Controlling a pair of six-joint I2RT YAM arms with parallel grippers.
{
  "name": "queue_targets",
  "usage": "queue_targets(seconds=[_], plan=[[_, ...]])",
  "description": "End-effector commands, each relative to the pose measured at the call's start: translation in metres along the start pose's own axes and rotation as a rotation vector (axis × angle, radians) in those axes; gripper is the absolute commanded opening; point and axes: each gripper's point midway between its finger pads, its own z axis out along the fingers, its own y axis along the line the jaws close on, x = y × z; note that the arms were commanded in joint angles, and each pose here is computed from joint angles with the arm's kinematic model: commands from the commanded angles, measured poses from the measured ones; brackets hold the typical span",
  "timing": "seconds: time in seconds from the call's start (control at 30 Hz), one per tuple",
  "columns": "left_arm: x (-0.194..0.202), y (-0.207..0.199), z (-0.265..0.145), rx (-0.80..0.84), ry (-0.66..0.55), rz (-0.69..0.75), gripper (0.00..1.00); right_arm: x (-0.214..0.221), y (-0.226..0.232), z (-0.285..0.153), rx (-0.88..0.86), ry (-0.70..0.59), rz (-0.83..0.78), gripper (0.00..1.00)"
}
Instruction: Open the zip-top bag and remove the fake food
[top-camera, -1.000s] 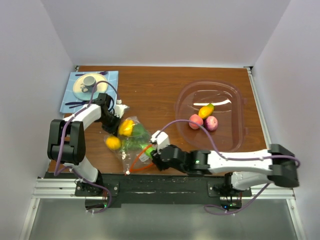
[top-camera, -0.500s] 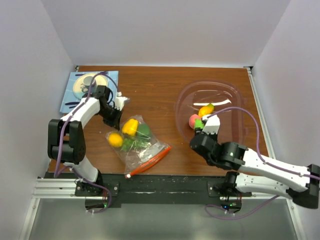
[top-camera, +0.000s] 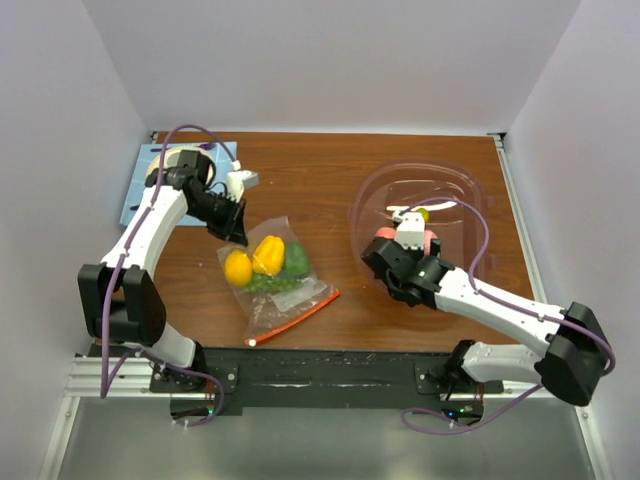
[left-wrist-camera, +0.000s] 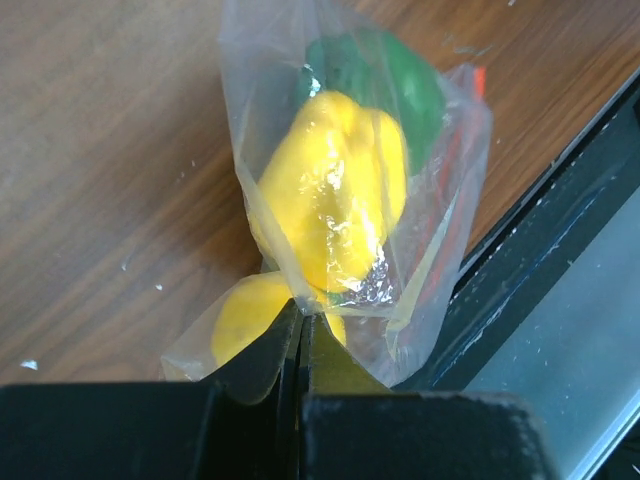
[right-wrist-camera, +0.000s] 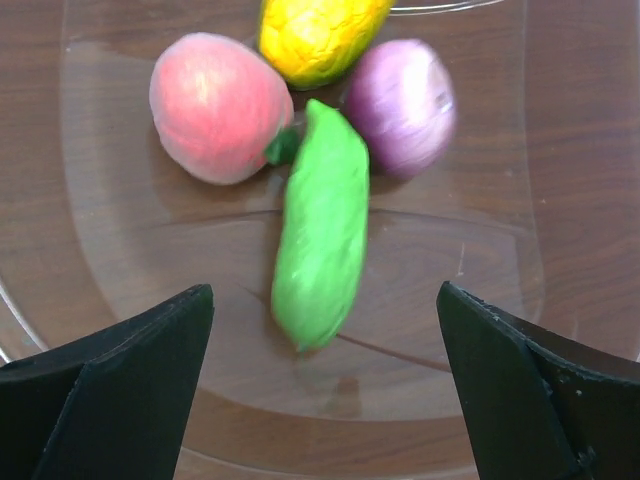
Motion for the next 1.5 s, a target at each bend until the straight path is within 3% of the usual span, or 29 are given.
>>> queue_targets(seconds=[0.0, 0.13, 0.23, 0.27, 0.33, 0.37, 0.43, 0.47, 0.57, 0.87, 1.2, 1.27, 1.3, 1.33, 1.47], plan=[[0.027, 0.011, 0.015, -0.040, 0.058, -0.019, 0.00, -0.036, 0.016, -0.008, -0.059, -0.070, 0.048, 0.99], [0.040, 0.044, 0.027, -0.182, 0.089, -0.024, 0.00, -0.054, 0.026, -0.027, -0.158, -0.125, 0.021, 0.98], [0.049, 0.070, 0.034, -0.286, 0.113, -0.027, 0.00, -0.059, 0.055, -0.063, -0.357, -0.204, -0.025, 0.86], [0.046, 0.078, 0.036, -0.315, 0.103, -0.020, 0.00, -0.057, 0.064, -0.071, -0.405, -0.221, -0.027, 0.72], [0.055, 0.093, 0.041, -0.372, 0.137, -0.034, 0.00, -0.044, 0.084, -0.093, -0.526, -0.219, -0.053, 0.57], [0.055, 0.098, 0.043, -0.386, 0.136, -0.036, 0.00, -0.034, 0.093, -0.097, -0.574, -0.216, -0.056, 0.42], [0.063, 0.103, 0.049, -0.398, 0.164, -0.046, 0.00, -0.013, 0.117, -0.119, -0.714, -0.204, -0.084, 0.28], [0.063, 0.104, 0.052, -0.401, 0.162, -0.046, 0.00, -0.004, 0.127, -0.123, -0.759, -0.211, -0.074, 0.14], [0.068, 0.104, 0.059, -0.410, 0.180, -0.044, 0.00, 0.022, 0.158, -0.135, -0.854, -0.191, -0.110, 0.00], [0.071, 0.093, 0.068, -0.399, 0.201, -0.022, 0.00, 0.046, 0.226, -0.145, -0.947, -0.180, -0.219, 0.03], [0.077, 0.093, 0.072, -0.387, 0.212, -0.021, 0.00, 0.076, 0.252, -0.124, -0.920, -0.151, -0.273, 0.04], [0.076, 0.092, 0.073, -0.380, 0.214, -0.019, 0.00, 0.081, 0.259, -0.119, -0.911, -0.150, -0.301, 0.11], [0.076, 0.091, 0.073, -0.377, 0.213, -0.018, 0.00, 0.081, 0.261, -0.118, -0.912, -0.161, -0.315, 0.19], [0.076, 0.090, 0.074, -0.374, 0.214, -0.018, 0.00, 0.082, 0.265, -0.117, -0.918, -0.173, -0.326, 0.33], [0.078, 0.090, 0.076, -0.367, 0.225, -0.007, 0.00, 0.060, 0.279, -0.120, -0.910, -0.286, -0.339, 0.49]])
